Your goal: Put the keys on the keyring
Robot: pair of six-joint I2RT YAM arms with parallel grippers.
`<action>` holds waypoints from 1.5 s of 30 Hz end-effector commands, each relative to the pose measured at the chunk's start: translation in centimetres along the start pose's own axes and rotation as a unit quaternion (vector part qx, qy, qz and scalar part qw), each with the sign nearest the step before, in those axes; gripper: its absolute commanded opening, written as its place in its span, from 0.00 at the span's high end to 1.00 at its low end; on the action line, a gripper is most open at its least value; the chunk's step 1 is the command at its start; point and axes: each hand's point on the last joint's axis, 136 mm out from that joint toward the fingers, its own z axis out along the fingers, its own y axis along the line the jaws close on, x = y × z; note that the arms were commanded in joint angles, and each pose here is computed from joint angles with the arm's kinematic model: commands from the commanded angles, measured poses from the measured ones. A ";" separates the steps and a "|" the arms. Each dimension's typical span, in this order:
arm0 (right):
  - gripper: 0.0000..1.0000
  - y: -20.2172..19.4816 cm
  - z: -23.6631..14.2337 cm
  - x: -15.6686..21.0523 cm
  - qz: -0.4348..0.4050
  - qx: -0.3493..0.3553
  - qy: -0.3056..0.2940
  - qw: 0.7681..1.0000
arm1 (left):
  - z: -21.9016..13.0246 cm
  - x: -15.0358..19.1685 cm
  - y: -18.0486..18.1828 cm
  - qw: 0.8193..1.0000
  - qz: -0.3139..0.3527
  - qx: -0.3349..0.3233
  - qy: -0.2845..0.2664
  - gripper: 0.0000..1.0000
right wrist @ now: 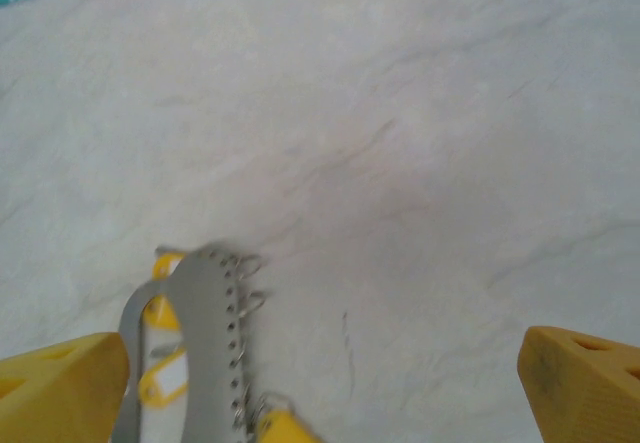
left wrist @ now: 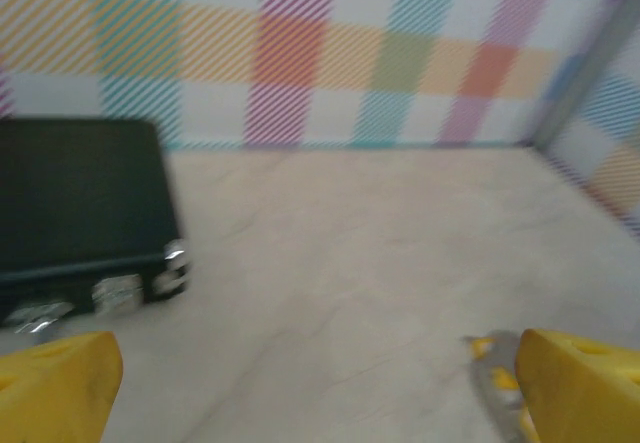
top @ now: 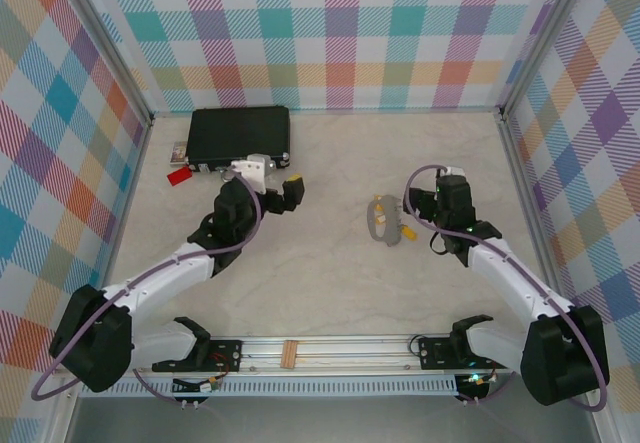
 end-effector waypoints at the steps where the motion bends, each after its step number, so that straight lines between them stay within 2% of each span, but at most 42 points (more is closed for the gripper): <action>1: 0.01 -1.5 0.1 -2.7 -0.020 0.041 -0.091 0.995 | 0.3 2.3 5.5 0.987 0.027 -0.141 0.068 0.00; 5: 0.01 -2.2 1.1 -2.8 -0.080 0.068 -0.112 0.988 | 0.2 2.6 10.6 0.967 0.031 -0.241 0.071 0.00; 9: 0.01 -2.7 2.5 -1.7 -0.112 0.087 -0.107 0.984 | -0.5 3.7 15.0 0.949 0.032 -0.300 0.088 0.00; 16: 0.01 -3.7 4.4 -0.9 -0.106 0.085 -0.126 0.983 | -1.1 6.6 19.6 0.927 0.039 -0.359 0.100 0.00; 19: 0.01 -4.0 4.9 -0.7 -0.088 0.071 -0.144 0.983 | -0.9 7.4 20.6 0.930 0.031 -0.361 0.070 0.00; 23: 0.01 -4.1 5.3 -0.5 -0.081 0.036 -0.154 0.984 | -0.8 8.6 21.4 0.937 0.035 -0.343 0.062 0.00; 28: 0.01 -4.1 5.7 0.6 -0.072 -0.009 -0.175 0.982 | -1.1 8.6 21.2 0.950 0.041 -0.310 -0.009 0.00; 30: 0.01 -3.4 6.4 1.5 -0.085 -0.035 -0.168 0.982 | -0.2 9.4 20.1 0.962 0.051 -0.268 0.008 0.00; 31: 0.01 -3.4 6.4 1.1 -0.087 -0.033 -0.182 0.979 | -0.1 9.8 20.0 0.964 0.049 -0.260 0.006 0.00; 33: 0.01 -3.6 6.5 1.5 -0.079 -0.035 -0.158 0.984 | -0.1 9.9 20.1 0.965 0.054 -0.257 -0.015 0.00; 35: 0.01 -3.7 6.9 1.2 -0.079 -0.033 -0.162 0.983 | 0.3 10.2 20.4 0.965 0.043 -0.260 0.012 0.00; 38: 0.01 -4.3 8.0 1.0 -0.066 -0.018 -0.129 0.989 | 0.4 10.2 21.2 0.962 0.031 -0.271 0.017 0.00; 45: 0.01 -5.0 8.0 0.9 -0.053 -0.004 -0.127 0.990 | 0.3 10.2 21.2 0.962 0.033 -0.271 0.014 0.00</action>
